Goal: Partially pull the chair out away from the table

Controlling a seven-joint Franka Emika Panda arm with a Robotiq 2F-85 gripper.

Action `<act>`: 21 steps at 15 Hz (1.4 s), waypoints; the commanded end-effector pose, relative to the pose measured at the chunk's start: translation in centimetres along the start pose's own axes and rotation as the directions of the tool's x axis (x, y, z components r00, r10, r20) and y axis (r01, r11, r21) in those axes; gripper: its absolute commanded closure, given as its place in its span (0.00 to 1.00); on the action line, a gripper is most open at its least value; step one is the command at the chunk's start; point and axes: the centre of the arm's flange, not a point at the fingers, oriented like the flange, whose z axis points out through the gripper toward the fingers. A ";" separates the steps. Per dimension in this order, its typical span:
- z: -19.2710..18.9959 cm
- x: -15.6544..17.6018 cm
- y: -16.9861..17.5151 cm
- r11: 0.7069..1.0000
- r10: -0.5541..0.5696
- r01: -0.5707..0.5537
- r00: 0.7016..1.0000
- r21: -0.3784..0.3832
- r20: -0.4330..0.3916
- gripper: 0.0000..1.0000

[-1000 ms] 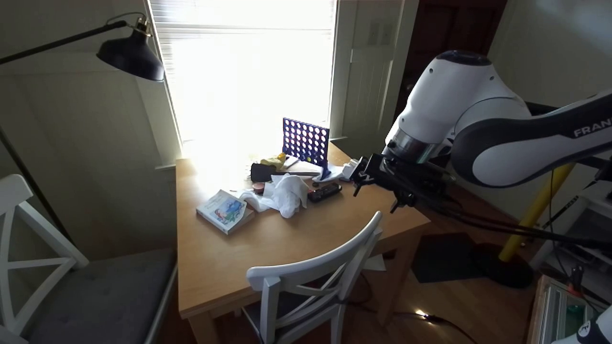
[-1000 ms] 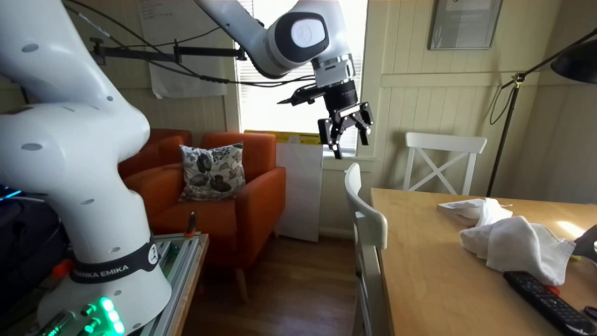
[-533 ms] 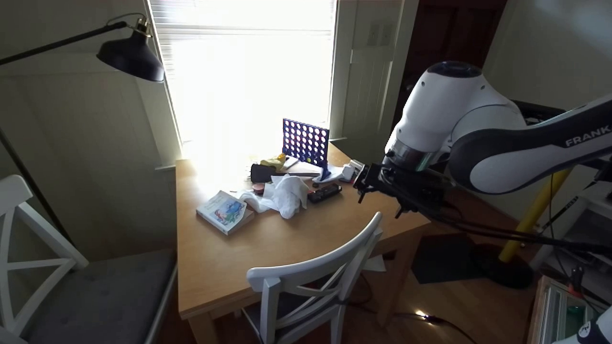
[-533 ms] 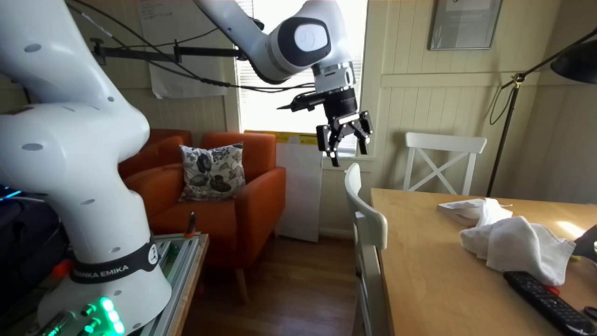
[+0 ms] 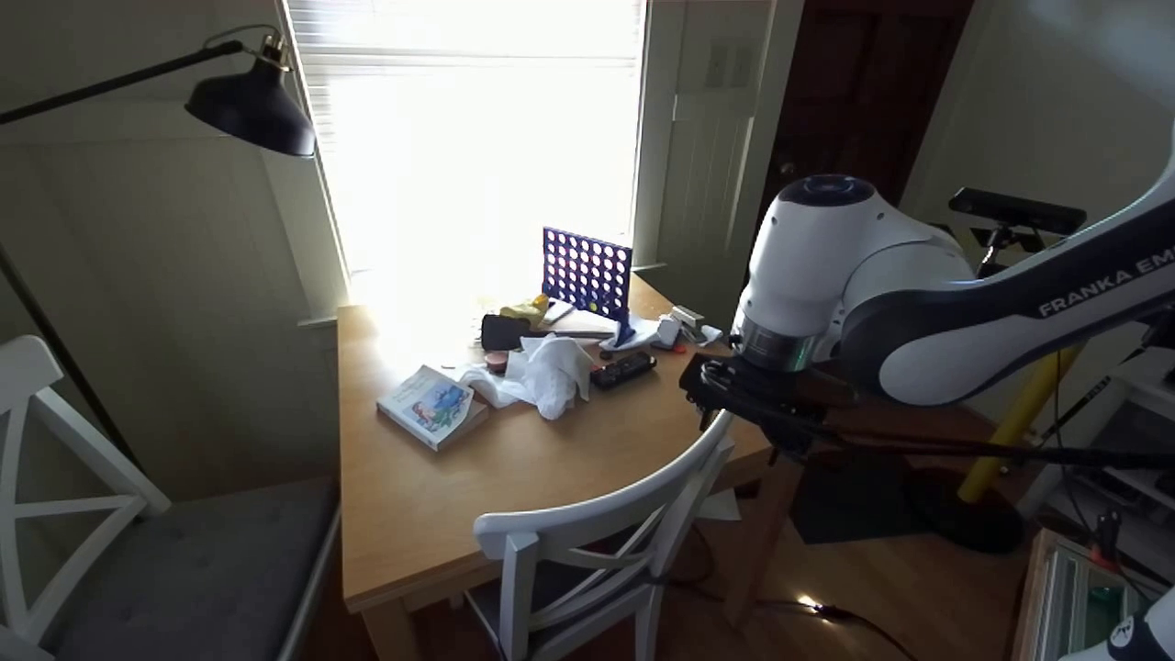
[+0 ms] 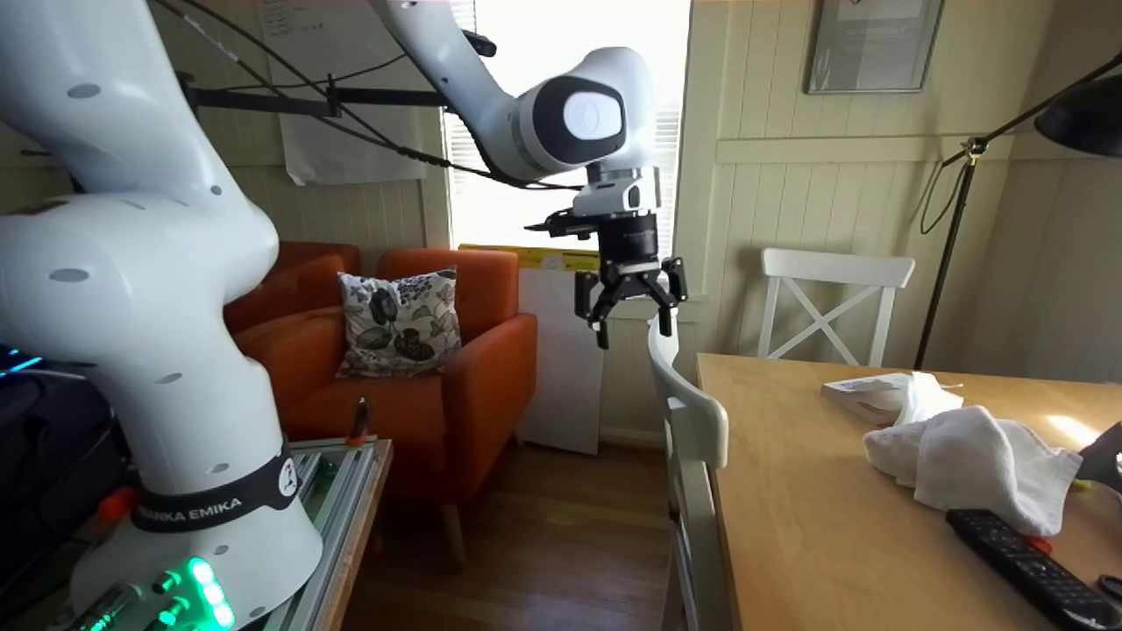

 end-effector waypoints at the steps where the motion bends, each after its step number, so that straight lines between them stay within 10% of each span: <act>1: 2.2 -1.5 -1.9 0.995 0.101 -0.101 0.993 0.004 0.067 0.00; 13: 7.1 -3.2 -6.9 0.983 0.155 -0.168 0.978 0.079 0.143 0.00; 21: 6.6 -4.0 -4.0 0.992 0.094 -0.105 0.985 0.070 0.142 0.00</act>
